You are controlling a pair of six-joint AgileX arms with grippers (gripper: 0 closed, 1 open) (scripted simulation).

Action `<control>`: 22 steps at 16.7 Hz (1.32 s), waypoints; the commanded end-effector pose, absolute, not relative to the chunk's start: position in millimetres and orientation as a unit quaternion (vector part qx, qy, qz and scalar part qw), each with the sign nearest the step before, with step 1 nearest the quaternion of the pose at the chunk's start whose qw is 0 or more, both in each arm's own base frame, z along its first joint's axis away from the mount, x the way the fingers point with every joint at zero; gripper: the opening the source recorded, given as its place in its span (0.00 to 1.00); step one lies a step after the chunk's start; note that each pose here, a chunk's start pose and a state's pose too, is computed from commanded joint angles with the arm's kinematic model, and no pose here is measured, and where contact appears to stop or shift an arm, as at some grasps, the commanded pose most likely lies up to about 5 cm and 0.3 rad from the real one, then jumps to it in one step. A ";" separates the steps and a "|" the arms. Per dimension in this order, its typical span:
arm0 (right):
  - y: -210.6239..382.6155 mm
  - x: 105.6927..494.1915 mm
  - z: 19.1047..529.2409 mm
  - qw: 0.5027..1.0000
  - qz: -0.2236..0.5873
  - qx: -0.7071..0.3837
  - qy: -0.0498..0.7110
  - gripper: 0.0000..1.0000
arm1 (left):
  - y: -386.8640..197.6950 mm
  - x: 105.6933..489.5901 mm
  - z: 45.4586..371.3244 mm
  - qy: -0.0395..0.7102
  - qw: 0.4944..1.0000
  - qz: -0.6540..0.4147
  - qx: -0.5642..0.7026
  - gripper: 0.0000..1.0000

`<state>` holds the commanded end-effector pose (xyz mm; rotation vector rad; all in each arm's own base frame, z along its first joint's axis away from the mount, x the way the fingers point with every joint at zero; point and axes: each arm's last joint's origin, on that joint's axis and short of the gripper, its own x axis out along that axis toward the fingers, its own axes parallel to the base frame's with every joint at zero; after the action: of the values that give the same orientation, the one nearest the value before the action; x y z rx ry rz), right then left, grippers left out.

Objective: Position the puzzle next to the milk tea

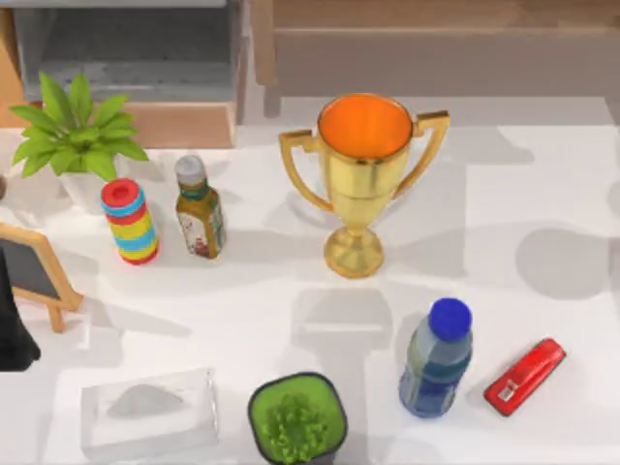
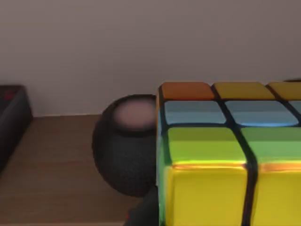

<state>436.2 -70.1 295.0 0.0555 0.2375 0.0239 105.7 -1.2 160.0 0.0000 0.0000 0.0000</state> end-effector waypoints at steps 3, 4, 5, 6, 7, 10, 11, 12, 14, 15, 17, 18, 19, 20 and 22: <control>-22.6 429.9 299.6 0.969 0.036 0.048 0.240 0.00 | -1.2 105.7 160.0 0.000 1.000 0.000 0.000 1.00; -5.1 427.3 296.3 0.956 0.045 0.052 0.286 0.00 | -1.2 105.7 160.0 0.000 1.000 0.000 0.000 1.00; 12.4 424.2 291.2 0.940 0.052 0.054 0.334 0.00 | -1.2 105.7 160.0 0.000 1.000 0.000 0.000 1.00; 29.1 420.4 284.4 0.921 0.058 0.053 0.382 0.00 | -1.2 105.7 160.0 0.000 1.000 0.000 0.000 1.00; 44.3 416.5 275.9 0.899 0.060 0.051 0.430 0.00 | -1.2 105.7 160.0 0.000 1.000 0.000 0.000 1.00; 79.6 406.3 241.0 0.824 0.049 0.035 0.563 0.00 | -1.2 105.7 160.0 0.000 1.000 0.000 0.000 1.00; 87.8 403.3 228.0 0.799 0.040 0.028 0.600 0.00 | -1.2 105.7 160.0 0.000 1.000 0.000 0.000 1.00; 94.1 400.3 215.7 0.774 0.030 0.021 0.632 0.00 | -1.2 105.7 160.0 0.000 1.000 0.000 0.000 1.00; 101.8 394.7 196.4 0.733 0.010 0.010 0.680 0.00 | -1.2 105.7 160.0 0.000 1.000 0.000 0.000 1.00; 104.0 392.4 190.0 0.719 0.002 0.006 0.695 0.00 | -1.2 105.7 160.0 0.000 1.000 0.000 0.000 1.00; 105.7 390.3 184.6 0.707 -0.005 0.002 0.708 0.00 | -1.2 105.7 160.0 0.000 1.000 0.000 0.000 1.00; 105.7 390.3 184.6 0.707 -0.005 0.002 0.708 0.00 | -1.2 105.7 160.0 0.000 1.000 0.000 0.000 1.00; 105.7 390.3 184.6 0.707 -0.005 0.002 0.708 0.00 | -1.2 105.7 160.0 0.000 1.000 0.000 0.000 1.00; 105.7 390.3 184.6 0.707 -0.005 0.002 0.708 0.00 | -1.2 105.7 160.0 0.000 1.000 0.000 0.000 1.00; 103.9 390.8 185.6 0.708 -0.005 0.005 0.706 0.00 | -1.2 105.7 160.0 0.000 1.000 0.000 0.000 1.00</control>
<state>390.8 103.9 185.6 0.0119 1.5681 -0.0117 105.7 -1.2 160.0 0.0000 0.0000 0.0000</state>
